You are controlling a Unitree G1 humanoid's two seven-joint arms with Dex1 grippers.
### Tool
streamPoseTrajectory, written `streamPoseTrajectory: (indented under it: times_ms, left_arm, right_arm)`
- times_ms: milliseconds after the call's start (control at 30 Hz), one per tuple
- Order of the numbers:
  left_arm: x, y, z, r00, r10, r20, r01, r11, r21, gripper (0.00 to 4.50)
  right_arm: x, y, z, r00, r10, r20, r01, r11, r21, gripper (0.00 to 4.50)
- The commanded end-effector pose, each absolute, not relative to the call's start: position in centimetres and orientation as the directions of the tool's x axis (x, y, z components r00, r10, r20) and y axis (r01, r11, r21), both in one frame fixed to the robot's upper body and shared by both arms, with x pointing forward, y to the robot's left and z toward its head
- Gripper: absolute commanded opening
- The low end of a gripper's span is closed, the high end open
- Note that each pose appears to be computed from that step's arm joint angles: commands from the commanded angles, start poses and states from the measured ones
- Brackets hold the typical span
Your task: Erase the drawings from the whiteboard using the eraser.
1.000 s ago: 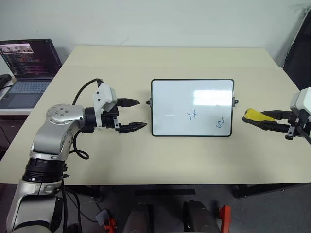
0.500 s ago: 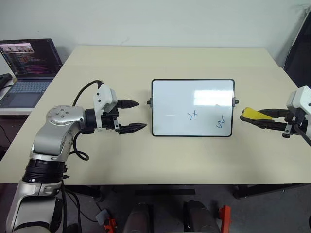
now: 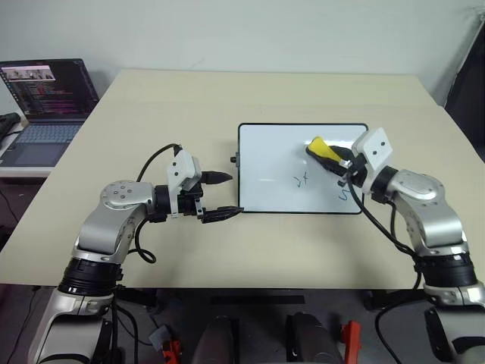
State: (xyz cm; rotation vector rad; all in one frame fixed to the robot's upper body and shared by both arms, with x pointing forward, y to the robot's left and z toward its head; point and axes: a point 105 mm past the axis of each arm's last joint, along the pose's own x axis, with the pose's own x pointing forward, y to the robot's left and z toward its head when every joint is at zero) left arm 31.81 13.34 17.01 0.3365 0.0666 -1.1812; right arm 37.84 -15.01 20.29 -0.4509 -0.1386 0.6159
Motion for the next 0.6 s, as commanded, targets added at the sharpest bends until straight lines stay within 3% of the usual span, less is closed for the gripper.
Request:
streamPoseTrajectory:
  times_ms: [33,267,600]
  left_arm:
    - [31.4,13.0,18.6,0.381,-0.905,-0.188,0.905,0.324,0.276,4.50]
    - [31.1,13.2,18.7,0.393,-0.900,-0.187,0.901,0.336,0.273,4.50]
    - [30.9,13.6,18.7,0.402,-0.895,-0.194,0.898,0.343,0.276,4.50]
  right_arm:
    - [38.8,-14.5,20.9,0.819,0.572,0.050,-0.477,0.726,-0.495,0.96]
    - [39.3,-13.5,15.4,0.787,0.606,-0.112,-0.560,0.627,-0.542,0.96]
    - [35.3,-10.6,8.9,0.605,0.725,-0.330,-0.778,0.451,-0.437,0.96]
